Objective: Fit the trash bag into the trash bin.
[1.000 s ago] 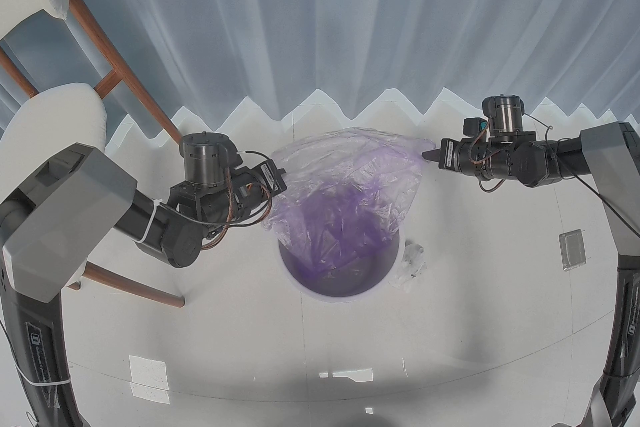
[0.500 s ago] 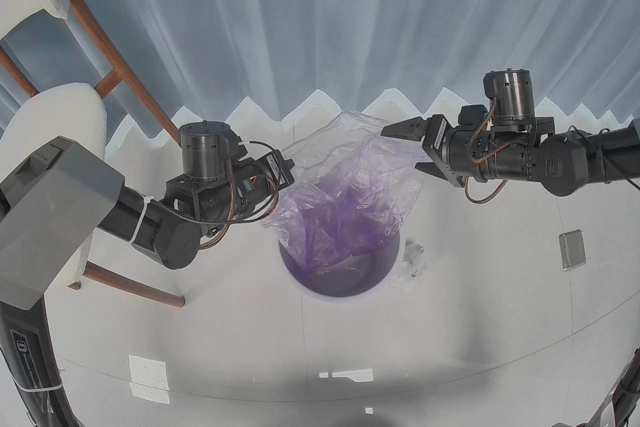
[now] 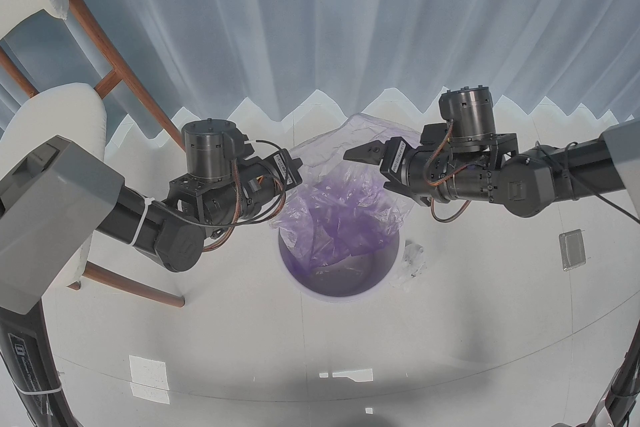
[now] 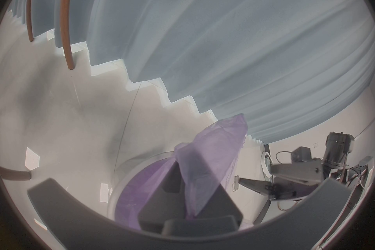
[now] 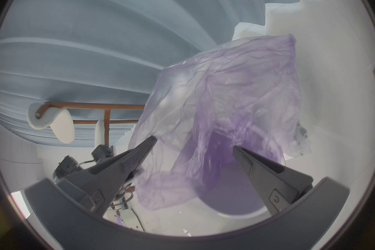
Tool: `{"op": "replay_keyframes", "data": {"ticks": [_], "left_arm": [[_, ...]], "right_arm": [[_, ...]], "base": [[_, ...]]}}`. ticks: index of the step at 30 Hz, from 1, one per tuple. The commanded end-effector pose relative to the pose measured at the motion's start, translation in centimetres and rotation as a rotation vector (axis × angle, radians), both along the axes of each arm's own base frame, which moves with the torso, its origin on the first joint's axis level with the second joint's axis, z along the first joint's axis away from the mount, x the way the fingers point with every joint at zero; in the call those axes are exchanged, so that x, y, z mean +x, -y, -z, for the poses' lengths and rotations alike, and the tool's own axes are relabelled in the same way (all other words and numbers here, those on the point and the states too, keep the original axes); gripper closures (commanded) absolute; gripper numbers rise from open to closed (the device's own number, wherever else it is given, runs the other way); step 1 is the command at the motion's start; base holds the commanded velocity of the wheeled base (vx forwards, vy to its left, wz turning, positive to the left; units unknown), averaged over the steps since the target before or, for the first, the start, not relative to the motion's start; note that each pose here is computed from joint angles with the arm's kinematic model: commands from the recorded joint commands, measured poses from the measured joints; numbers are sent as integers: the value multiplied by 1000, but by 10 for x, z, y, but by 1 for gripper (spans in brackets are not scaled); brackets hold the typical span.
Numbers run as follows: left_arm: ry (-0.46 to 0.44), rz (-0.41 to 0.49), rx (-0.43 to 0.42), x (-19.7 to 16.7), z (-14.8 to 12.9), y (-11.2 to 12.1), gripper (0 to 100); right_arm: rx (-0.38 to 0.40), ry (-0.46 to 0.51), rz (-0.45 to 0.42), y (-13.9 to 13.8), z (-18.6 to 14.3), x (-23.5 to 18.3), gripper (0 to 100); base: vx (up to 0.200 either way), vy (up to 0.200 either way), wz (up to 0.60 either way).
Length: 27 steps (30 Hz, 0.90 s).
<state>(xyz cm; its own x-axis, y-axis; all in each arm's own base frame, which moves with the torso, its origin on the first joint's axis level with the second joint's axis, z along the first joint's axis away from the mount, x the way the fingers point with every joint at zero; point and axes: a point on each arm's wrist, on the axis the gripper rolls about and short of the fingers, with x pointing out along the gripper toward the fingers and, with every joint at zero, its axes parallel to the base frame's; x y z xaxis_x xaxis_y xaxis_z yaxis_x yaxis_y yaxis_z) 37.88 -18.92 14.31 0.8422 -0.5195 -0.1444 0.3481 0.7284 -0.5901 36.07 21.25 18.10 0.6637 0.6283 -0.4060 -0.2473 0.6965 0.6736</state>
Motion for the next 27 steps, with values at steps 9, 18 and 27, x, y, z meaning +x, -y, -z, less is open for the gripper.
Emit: {"op": "replay_keyframes", "data": {"ticks": [9, 18, 27], "left_arm": [[4, -16, -3, 3, -1, -7, 100], [-9, -56, 67, 7, 11, -28, 100], [-29, -13, 314, -17, 65, -50, 100]], "right_arm": [[-38, -28, 23, -27, 37, 46, 100], [-128, -171, 38, -6, 24, -1, 100], [-237, -350, -2, 15, 67, -71, 100]], "base": [[0, 0, 0], [0, 0, 0], [0, 0, 0]]}}
